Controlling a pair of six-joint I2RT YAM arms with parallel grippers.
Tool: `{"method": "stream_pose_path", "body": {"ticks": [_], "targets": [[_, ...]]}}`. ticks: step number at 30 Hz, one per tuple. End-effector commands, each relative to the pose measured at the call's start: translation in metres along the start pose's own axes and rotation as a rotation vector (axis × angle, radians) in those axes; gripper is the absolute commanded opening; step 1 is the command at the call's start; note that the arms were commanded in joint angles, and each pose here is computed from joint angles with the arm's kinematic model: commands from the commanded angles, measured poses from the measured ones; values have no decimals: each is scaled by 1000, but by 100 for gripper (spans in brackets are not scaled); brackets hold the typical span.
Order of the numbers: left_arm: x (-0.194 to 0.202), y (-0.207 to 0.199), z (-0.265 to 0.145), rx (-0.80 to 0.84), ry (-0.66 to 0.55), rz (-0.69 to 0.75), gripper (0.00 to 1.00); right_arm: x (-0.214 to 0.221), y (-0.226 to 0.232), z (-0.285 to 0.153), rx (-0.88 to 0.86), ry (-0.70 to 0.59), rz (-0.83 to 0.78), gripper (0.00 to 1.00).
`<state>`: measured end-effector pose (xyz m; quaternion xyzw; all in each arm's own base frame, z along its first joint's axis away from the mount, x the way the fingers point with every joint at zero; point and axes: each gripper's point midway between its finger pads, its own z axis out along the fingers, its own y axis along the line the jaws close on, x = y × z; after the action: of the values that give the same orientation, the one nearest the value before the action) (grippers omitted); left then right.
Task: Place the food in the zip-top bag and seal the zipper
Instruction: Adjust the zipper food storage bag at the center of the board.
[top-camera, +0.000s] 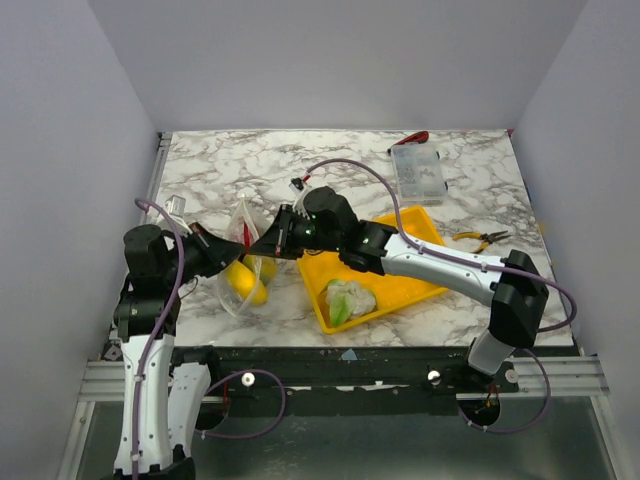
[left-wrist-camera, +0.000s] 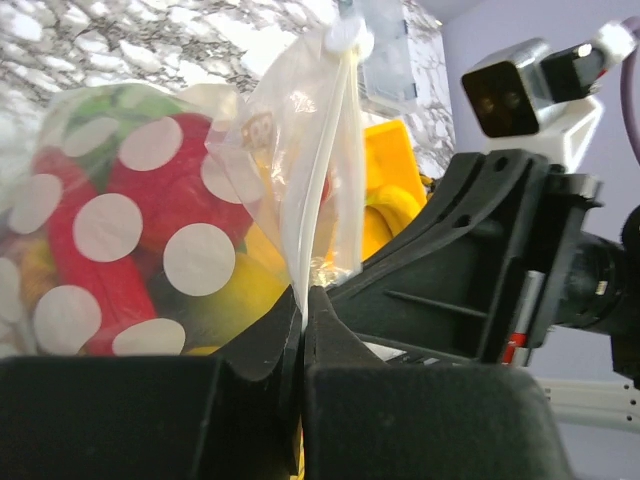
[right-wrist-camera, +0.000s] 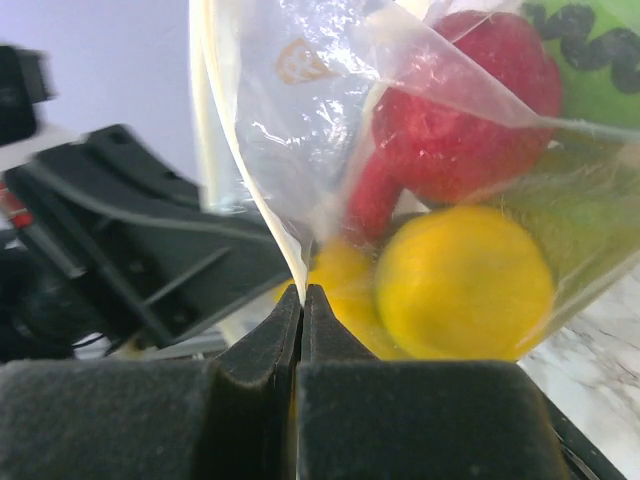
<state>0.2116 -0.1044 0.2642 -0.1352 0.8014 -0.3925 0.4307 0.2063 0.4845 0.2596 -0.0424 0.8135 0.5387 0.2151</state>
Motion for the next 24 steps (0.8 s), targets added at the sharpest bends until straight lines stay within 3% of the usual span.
{"method": "stream_pose_path", "body": {"ticks": [1, 6, 8, 13, 16, 20, 24], "targets": [[28, 20, 15, -5, 163, -53, 0, -3, 1, 9, -35, -34, 87, 0], [-3, -9, -16, -4, -43, 83, 0, -6, 13, 5, -63, -36, 68, 0], [2, 3, -8, -29, -17, 56, 0, -9, 11, 5, -55, -54, 66, 0], [50, 56, 27, -119, 252, -125, 0, 5, -38, 25, 41, -21, 100, 1], [38, 45, 21, -106, 187, -83, 0, 11, -53, 27, 54, 29, 101, 1], [19, 19, 7, -39, 54, -51, 0, 0, -31, 12, 26, 12, -5, 3], [25, 38, 12, -116, 70, -106, 0, -5, -10, 3, -18, 14, -47, 6]]}}
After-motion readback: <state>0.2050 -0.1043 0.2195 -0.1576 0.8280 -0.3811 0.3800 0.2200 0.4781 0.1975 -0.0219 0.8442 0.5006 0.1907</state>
